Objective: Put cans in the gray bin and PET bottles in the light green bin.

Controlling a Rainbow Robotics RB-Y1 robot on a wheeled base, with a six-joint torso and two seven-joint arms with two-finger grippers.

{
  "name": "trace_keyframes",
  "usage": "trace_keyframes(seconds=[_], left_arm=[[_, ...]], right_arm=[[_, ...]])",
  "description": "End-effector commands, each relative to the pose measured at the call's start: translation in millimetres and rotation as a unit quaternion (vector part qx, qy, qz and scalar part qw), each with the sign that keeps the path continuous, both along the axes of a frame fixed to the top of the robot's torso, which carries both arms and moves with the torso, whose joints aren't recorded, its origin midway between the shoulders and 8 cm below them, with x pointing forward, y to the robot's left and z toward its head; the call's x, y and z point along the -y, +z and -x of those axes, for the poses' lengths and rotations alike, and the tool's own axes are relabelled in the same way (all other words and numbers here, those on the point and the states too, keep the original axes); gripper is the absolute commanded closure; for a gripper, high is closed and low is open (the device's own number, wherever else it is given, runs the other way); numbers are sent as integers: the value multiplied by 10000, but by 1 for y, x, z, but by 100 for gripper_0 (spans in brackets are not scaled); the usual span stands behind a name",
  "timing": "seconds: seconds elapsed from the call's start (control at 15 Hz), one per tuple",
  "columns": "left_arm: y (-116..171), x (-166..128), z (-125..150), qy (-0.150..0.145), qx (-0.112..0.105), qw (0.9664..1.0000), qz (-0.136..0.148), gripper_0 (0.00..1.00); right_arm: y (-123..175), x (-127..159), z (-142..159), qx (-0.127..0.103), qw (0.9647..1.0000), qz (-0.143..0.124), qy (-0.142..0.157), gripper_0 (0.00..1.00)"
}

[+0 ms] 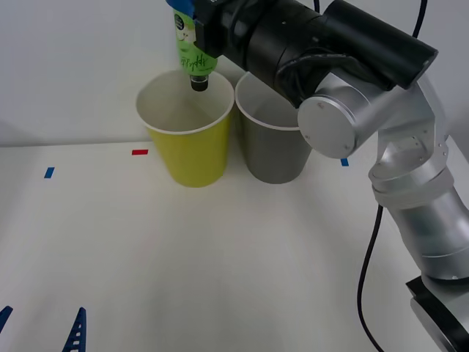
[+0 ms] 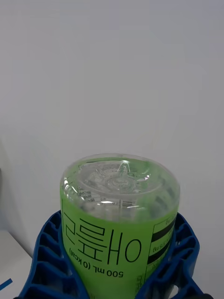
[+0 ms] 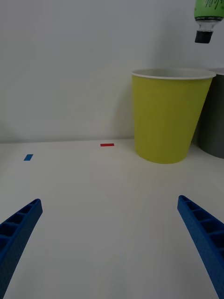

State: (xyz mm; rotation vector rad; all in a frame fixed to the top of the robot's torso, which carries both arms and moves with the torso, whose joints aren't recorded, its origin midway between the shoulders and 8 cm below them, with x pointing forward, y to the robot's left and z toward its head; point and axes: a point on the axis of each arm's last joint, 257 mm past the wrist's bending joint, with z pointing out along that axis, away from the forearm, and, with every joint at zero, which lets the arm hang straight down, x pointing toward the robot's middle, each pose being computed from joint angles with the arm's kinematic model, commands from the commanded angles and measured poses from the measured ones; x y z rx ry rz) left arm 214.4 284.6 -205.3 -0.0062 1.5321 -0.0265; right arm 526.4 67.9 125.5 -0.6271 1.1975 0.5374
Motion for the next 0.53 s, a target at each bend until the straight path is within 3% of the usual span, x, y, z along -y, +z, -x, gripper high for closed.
trace_keyframes(seconds=[0.07, 0.53], left_arm=[[0, 0, 0, 0, 0, 10000, 0, 0], [0, 0, 0, 0, 0, 10000, 0, 0]], right_arm=[[0, -17, -8, 79, 9999, 17, 84, 100], [-7, -32, -28, 81, 9996, 275, 20, 100]])
